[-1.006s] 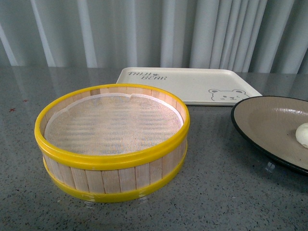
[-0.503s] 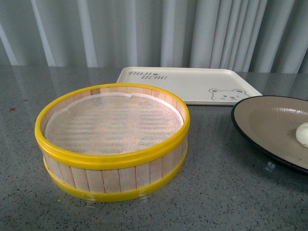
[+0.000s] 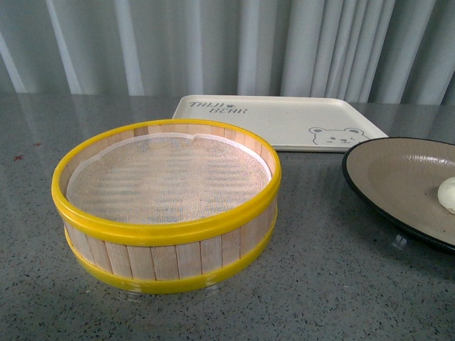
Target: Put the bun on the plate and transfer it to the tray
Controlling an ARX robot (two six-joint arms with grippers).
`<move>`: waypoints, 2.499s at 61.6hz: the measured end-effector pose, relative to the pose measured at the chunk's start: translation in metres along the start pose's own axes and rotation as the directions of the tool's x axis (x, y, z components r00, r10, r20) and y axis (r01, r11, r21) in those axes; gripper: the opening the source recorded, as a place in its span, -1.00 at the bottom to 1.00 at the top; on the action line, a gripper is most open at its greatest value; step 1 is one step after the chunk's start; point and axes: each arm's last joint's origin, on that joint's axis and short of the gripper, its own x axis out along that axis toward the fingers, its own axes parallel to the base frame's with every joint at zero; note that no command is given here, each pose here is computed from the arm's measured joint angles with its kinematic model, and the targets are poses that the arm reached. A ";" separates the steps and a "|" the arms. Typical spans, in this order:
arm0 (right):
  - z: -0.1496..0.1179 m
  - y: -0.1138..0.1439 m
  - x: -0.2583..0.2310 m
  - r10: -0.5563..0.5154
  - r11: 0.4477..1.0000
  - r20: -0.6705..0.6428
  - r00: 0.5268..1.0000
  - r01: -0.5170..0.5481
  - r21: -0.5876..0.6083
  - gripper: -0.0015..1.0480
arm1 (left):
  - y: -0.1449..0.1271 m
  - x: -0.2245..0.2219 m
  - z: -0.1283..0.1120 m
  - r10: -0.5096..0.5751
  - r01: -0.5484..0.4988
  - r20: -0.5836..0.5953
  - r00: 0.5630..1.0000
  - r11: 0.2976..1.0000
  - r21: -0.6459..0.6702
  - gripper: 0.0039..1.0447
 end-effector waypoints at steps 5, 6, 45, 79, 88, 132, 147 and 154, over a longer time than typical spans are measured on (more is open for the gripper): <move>0.000 0.000 0.000 0.000 1.000 0.000 1.000 0.000 0.000 0.83 | 0.000 -0.001 0.000 0.000 0.000 0.000 1.000 1.000 0.000 -0.93; 0.000 0.000 0.000 0.000 1.000 0.000 1.000 0.000 0.000 0.83 | 0.000 -0.002 0.000 0.000 0.000 0.000 1.000 1.000 0.000 -0.93; 0.000 0.000 0.000 0.000 1.000 0.000 1.000 0.000 0.000 0.83 | 0.000 -0.014 -0.003 0.000 0.000 -0.007 1.000 1.000 0.002 -0.16; 0.000 0.000 0.000 0.000 1.000 0.000 1.000 0.000 0.000 0.83 | 0.000 -0.014 -0.003 0.000 0.000 -0.007 1.000 1.000 0.003 0.88; 0.000 0.000 0.000 0.000 1.000 0.000 1.000 0.000 0.000 0.83 | 0.000 -0.014 -0.003 0.000 0.000 -0.007 1.000 1.000 0.003 0.88; 0.027 -0.022 0.030 0.138 0.144 -0.464 0.875 -0.481 -0.865 0.83 | 0.000 -0.014 -0.003 0.000 0.000 -0.006 1.000 1.000 0.003 0.88; 0.016 0.000 0.065 0.217 -0.045 -0.422 0.880 -0.423 -0.905 0.83 | 0.000 -0.014 -0.003 0.000 0.000 -0.006 1.000 1.000 0.003 0.88; 0.011 0.009 0.075 0.246 -0.080 -0.411 0.878 -0.404 -0.911 0.83 | 0.000 -0.014 -0.003 0.000 0.000 -0.006 1.000 1.000 0.003 0.88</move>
